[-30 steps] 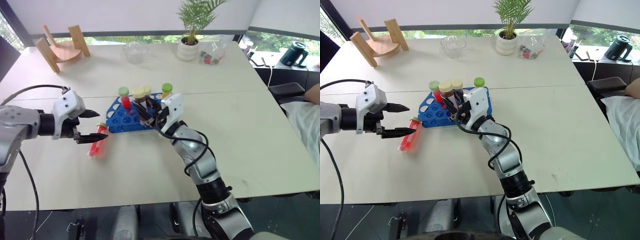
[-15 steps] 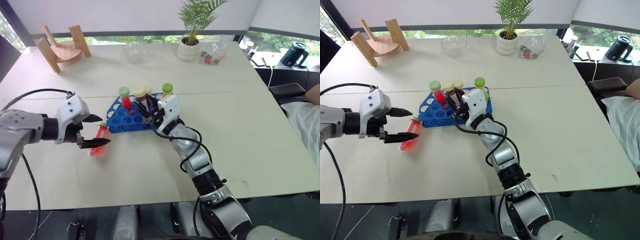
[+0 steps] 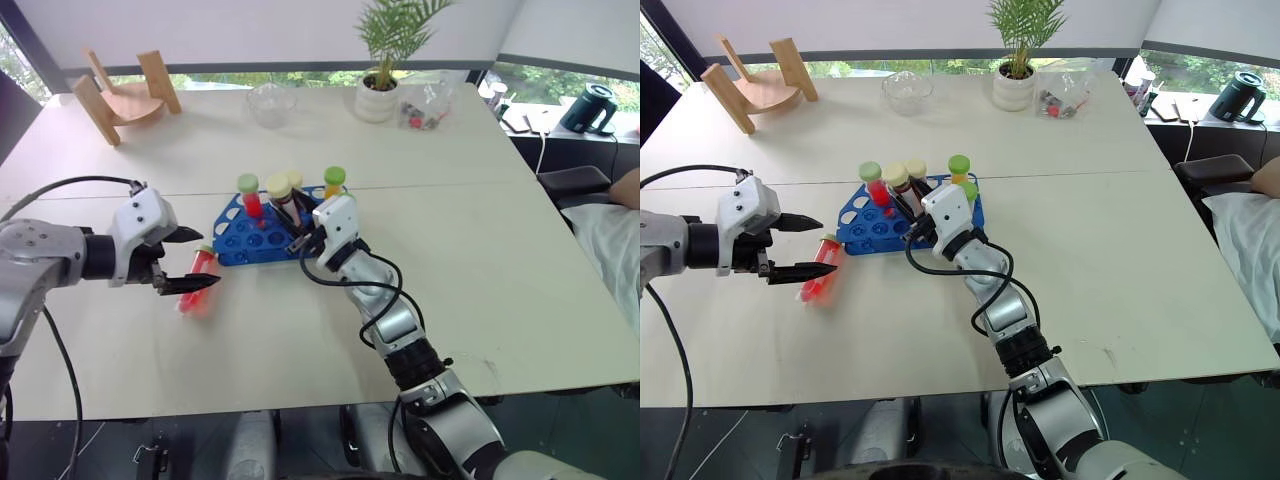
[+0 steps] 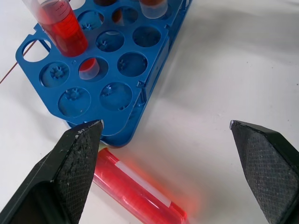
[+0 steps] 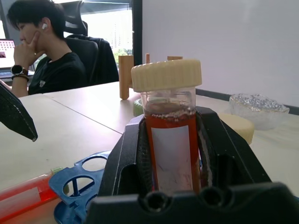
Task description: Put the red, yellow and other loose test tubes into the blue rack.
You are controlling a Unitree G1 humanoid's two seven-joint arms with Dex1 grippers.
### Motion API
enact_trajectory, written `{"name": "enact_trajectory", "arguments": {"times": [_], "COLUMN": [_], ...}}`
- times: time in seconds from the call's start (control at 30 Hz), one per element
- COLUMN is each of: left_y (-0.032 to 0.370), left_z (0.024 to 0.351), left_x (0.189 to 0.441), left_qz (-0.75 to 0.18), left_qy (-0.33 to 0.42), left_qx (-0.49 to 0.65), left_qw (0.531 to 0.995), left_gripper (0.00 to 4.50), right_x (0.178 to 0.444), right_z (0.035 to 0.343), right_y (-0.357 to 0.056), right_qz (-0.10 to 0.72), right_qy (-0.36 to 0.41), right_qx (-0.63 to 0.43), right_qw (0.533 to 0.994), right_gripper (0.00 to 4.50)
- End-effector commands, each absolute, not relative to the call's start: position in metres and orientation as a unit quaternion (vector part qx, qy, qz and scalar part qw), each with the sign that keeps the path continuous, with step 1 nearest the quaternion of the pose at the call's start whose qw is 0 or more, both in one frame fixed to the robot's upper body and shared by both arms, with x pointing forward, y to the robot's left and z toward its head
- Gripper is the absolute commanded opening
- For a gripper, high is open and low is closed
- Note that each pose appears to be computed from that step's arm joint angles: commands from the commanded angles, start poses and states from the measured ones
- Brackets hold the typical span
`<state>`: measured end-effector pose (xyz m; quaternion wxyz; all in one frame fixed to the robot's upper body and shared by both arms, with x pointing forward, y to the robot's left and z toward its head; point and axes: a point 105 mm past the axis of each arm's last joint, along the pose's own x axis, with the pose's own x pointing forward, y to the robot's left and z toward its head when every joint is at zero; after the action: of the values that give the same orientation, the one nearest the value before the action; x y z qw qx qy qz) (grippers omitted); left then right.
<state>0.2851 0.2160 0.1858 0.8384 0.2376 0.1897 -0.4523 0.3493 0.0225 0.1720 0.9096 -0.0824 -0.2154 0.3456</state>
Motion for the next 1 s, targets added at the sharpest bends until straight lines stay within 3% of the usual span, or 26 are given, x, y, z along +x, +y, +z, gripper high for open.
{"name": "enact_trajectory", "arguments": {"times": [0.03, 0.17, 0.57, 0.67, 0.9, 1.0], "left_y": [0.213, 0.21, 0.207, 0.209, 0.211, 0.21], "left_z": [0.196, 0.193, 0.193, 0.193, 0.196, 0.202], "left_x": [0.284, 0.283, 0.291, 0.293, 0.303, 0.312], "left_qz": [-0.454, -0.459, -0.468, -0.468, -0.455, -0.432], "left_qy": [0.171, 0.172, 0.174, 0.174, 0.16, 0.15], "left_qx": [0.25, 0.244, 0.244, 0.247, 0.247, 0.246], "left_qw": [0.838, 0.837, 0.831, 0.831, 0.841, 0.855], "left_gripper": [4.5, 4.5, 4.5, 4.5, 4.5, 4.5], "right_x": [0.343, 0.335, 0.361, 0.356, 0.342, 0.332], "right_z": [0.165, 0.16, 0.166, 0.17, 0.181, 0.197], "right_y": [0.028, 0.031, 0.019, 0.021, 0.021, 0.02], "right_qz": [0.347, 0.336, 0.241, 0.243, 0.277, 0.3], "right_qy": [-0.205, -0.192, -0.171, -0.174, -0.194, -0.22], "right_qx": [-0.092, -0.073, -0.031, -0.026, -0.059, -0.08], "right_qw": [0.911, 0.919, 0.955, 0.954, 0.939, 0.925], "right_gripper": [0.94, 0.94, 0.94, 0.94, 4.44, 4.48]}}
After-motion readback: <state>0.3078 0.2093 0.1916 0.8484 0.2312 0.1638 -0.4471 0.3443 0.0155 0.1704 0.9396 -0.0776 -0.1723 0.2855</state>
